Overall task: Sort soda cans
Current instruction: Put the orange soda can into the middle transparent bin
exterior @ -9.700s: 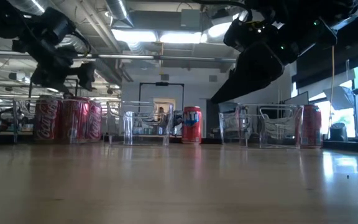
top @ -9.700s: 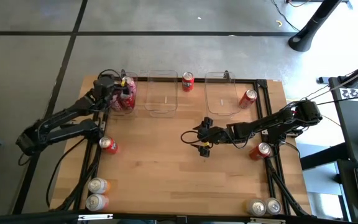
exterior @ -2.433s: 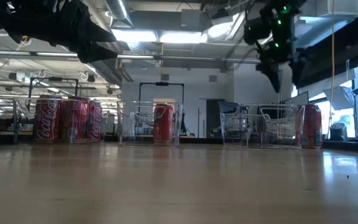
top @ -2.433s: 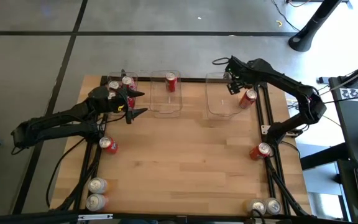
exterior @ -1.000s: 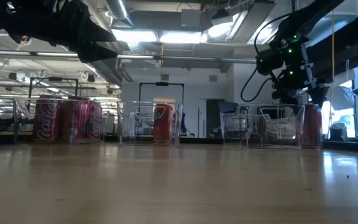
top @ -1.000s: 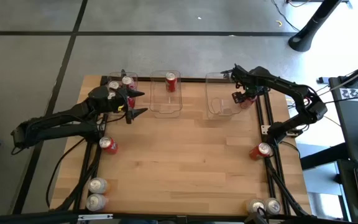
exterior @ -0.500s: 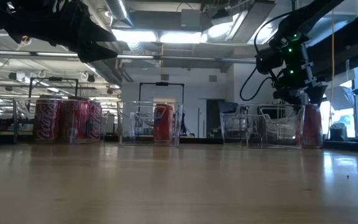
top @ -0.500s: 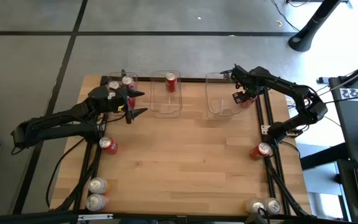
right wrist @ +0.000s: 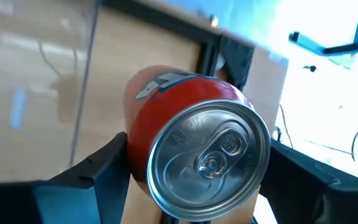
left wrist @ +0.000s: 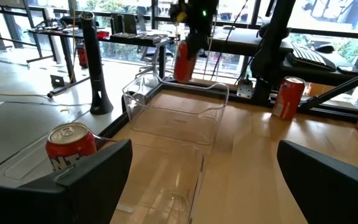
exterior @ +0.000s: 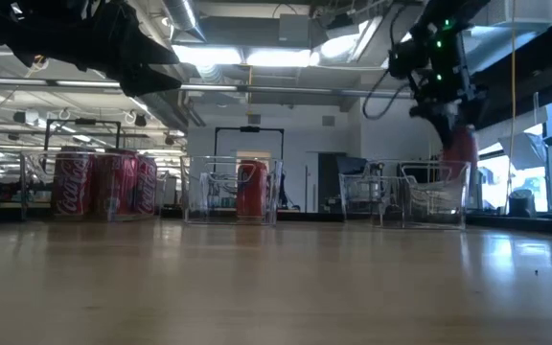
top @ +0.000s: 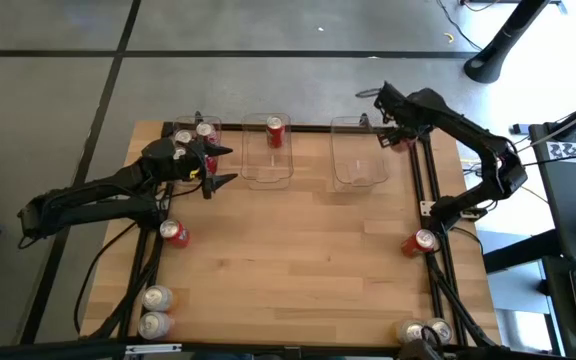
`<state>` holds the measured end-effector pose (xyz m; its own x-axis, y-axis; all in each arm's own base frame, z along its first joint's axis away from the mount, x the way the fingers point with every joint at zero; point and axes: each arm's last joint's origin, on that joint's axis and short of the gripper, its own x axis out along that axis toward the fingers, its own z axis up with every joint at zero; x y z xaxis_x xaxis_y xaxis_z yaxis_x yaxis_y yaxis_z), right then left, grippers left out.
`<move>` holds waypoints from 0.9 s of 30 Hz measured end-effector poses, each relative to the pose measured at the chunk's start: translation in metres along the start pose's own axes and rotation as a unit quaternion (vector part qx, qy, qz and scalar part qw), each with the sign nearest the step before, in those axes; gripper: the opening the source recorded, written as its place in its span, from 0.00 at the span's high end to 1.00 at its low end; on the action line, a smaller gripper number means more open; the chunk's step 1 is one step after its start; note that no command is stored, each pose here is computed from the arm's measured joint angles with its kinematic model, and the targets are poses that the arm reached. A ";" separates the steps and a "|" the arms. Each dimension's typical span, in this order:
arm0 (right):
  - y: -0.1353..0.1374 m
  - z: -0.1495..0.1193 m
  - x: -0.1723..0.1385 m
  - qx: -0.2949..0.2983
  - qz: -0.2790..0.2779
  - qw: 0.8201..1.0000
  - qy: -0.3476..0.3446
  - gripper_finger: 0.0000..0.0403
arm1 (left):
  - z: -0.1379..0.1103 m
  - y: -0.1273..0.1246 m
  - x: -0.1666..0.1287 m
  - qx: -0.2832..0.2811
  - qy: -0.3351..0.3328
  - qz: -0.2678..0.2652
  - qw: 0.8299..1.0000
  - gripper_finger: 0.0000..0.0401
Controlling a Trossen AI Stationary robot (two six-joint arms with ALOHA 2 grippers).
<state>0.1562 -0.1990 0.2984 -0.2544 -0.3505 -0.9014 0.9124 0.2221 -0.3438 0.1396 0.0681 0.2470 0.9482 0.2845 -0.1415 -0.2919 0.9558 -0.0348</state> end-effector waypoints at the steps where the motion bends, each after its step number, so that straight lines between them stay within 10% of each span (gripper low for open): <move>1: -0.002 0.003 -0.007 0.009 0.002 1.000 -0.012 0.29 | 0.000 0.000 0.000 0.000 0.000 0.000 1.000 0.03; 13: 0.000 0.030 -0.079 0.031 0.089 0.979 -0.183 0.29 | 0.000 0.000 0.000 0.001 0.000 0.000 1.000 0.03; 27: 0.100 0.019 -0.136 -0.121 0.284 0.875 -0.373 0.29 | 0.000 0.000 0.000 0.000 0.000 0.000 1.000 0.03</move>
<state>0.2880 -0.1466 0.3922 0.5807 -0.5966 -0.5540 0.7056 0.7082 -0.0232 0.1396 0.0681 0.2469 0.9481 0.2848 -0.1414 -0.2923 0.9557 -0.0348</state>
